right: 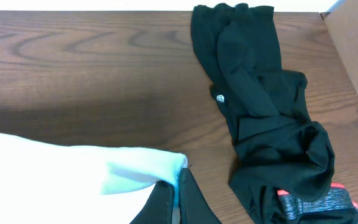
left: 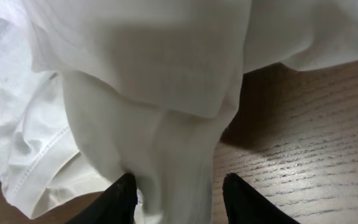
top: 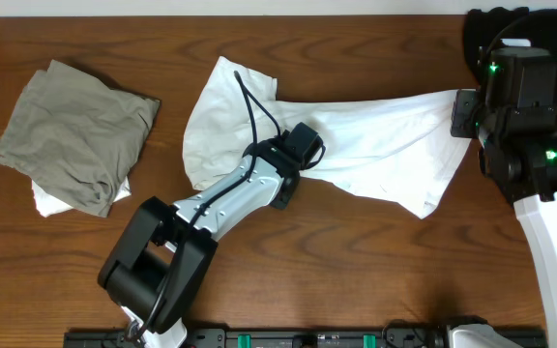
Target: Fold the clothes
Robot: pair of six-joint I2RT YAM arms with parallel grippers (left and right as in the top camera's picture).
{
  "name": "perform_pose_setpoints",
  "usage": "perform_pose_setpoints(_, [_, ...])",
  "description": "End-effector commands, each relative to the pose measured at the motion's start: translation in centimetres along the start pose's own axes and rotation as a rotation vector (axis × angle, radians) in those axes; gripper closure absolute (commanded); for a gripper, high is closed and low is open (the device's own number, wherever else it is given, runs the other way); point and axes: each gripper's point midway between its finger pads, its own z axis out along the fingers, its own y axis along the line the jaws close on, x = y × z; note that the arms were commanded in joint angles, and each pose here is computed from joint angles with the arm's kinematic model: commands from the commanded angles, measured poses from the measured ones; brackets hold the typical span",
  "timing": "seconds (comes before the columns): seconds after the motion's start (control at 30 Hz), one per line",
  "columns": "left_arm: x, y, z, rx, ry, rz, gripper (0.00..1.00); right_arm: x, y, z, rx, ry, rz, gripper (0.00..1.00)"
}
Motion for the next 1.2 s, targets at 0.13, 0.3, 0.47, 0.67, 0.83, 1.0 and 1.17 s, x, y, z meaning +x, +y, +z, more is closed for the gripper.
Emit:
perform_pose_setpoints(0.13, [0.5, 0.1, 0.4, -0.019, 0.019, 0.021, 0.69, -0.4, -0.8, -0.4, 0.028, -0.017, 0.015, 0.99])
perform_pose_setpoints(0.3, [0.5, 0.1, 0.4, -0.019, 0.018, 0.021, 0.94, -0.4, -0.8, -0.4, 0.028, -0.017, 0.015, 0.99])
perform_pose_setpoints(0.47, [-0.3, 1.6, -2.5, -0.043, -0.034, -0.008, 0.94, -0.4, -0.8, -0.3, 0.029, -0.018, 0.022, 0.99])
perform_pose_setpoints(0.67, [-0.9, 9.6, -11.7, -0.169, -0.237, -0.17, 0.94, -0.4, -1.7, -0.3, 0.055, -0.016, 0.052, 0.99])
perform_pose_setpoints(0.83, [1.7, 18.0, -18.2, -0.229, -0.422, -0.452, 0.94, 0.0, -3.6, 0.0, 0.097, 0.001, 0.128, 0.99])
perform_pose_setpoints(1.0, [4.2, 22.5, -20.3, -0.172, -0.51, -0.675, 0.94, 0.2, -4.5, 0.1, 0.114, 0.011, 0.161, 0.99])
perform_pose_setpoints(1.17, [4.7, 21.2, -18.3, -0.043, -0.438, -0.69, 0.94, 0.4, -4.3, 0.1, 0.106, 0.021, 0.157, 0.99])
